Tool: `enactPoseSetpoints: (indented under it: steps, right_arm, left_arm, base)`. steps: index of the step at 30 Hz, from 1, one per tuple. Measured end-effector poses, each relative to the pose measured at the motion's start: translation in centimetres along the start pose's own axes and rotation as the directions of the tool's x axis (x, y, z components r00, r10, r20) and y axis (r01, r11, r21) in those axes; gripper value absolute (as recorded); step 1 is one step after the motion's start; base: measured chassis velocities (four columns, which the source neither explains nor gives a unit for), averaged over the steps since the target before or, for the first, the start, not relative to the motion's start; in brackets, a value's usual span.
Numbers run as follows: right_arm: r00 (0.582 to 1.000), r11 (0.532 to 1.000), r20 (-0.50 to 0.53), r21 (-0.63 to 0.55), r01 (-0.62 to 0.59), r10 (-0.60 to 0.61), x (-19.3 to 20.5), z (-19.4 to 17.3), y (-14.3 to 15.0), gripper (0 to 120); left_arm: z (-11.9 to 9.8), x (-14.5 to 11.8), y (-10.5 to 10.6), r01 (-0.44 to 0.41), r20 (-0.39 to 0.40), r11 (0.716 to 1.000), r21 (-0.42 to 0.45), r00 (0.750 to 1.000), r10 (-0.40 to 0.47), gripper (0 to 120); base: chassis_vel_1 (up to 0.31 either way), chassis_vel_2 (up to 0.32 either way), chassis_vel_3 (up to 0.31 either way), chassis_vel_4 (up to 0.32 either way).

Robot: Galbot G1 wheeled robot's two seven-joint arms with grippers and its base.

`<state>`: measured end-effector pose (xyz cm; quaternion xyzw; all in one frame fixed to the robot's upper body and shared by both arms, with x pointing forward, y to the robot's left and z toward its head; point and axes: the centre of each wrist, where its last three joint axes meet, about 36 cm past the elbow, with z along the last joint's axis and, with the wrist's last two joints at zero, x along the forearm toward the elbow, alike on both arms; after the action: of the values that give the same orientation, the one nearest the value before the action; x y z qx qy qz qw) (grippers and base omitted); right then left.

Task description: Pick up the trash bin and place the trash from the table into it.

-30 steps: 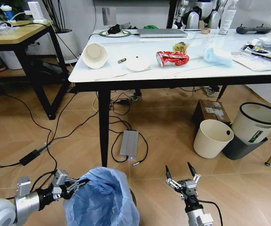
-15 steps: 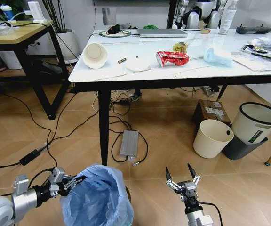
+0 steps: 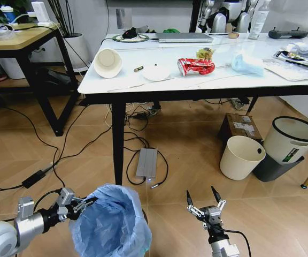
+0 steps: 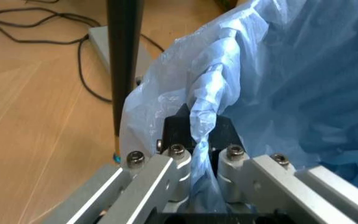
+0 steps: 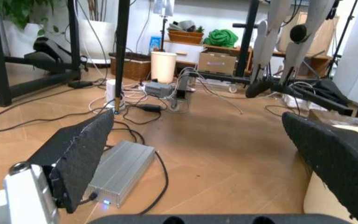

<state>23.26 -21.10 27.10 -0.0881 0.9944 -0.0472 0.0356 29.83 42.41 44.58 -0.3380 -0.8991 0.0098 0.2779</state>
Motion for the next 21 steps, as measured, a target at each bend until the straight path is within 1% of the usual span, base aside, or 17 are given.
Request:
enactPoseSetpoints:
  steps: [2,10,21]
  right_arm:
    - [1.000,1.000,-0.001,0.001,0.002,-0.002,0.0,0.0,0.0,100]
    - [1.000,1.000,-0.002,0.004,0.002,-0.002,0.1,-0.1,0.0,100]
    - [1.000,1.000,0.005,0.008,0.002,-0.002,0.3,-0.4,-0.1,100]
  left_arm:
    - [0.5,0.1,0.1,0.015,-0.008,1.000,0.001,1.000,-0.015,0]
    - [1.0,0.1,0.5,0.014,-0.009,1.000,-0.012,1.000,-0.014,0]
    - [1.5,0.1,-0.2,0.010,0.025,1.000,0.011,1.000,-0.010,0]
  base:
    - [0.000,0.000,0.000,0.000]
    - [0.000,0.000,0.000,0.000]
    - [0.000,0.000,0.000,0.000]
